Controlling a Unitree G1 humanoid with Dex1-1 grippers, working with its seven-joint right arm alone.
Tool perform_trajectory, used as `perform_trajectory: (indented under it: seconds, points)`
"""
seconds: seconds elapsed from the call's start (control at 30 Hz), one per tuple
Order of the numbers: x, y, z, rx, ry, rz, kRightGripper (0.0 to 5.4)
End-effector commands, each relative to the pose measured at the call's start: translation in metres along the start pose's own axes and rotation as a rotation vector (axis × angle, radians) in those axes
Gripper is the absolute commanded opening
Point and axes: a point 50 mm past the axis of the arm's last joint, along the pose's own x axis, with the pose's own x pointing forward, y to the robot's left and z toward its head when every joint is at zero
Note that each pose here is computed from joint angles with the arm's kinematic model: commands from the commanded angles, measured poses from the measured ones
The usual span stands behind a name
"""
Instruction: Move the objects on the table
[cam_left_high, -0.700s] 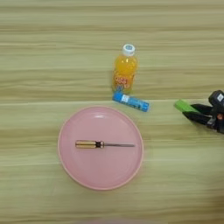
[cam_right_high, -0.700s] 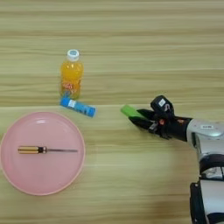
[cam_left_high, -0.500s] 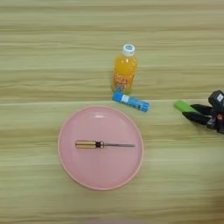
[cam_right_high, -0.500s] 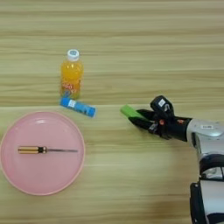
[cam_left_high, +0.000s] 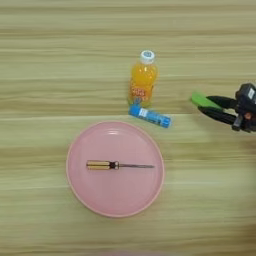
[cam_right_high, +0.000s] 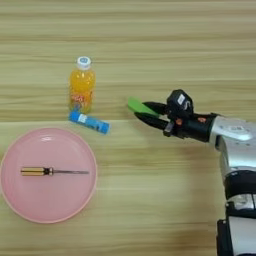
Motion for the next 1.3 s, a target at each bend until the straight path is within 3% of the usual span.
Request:
perform_trajectory:
  seconds: [0.03, 0.3, 0.57, 0.67, 0.87, 1.07, 1.3]
  points:
    - [0.004, 0.001, 0.063, -0.220, -0.136, 0.030, 1.39]
    - [0.034, 0.057, 0.097, -0.316, -0.247, 0.280, 1.39]
    - [0.083, 0.091, 0.099, -0.279, -0.276, 0.424, 1.39]
    - [0.102, 0.106, 0.101, -0.292, -0.261, 0.478, 1.39]
    - [0.116, 0.120, 0.089, -0.287, -0.196, 0.554, 1.39]
    - [0.127, 0.119, 0.069, -0.321, -0.067, 0.514, 1.39]
    - [0.134, 0.118, 0.061, -0.349, -0.019, 0.474, 1.39]
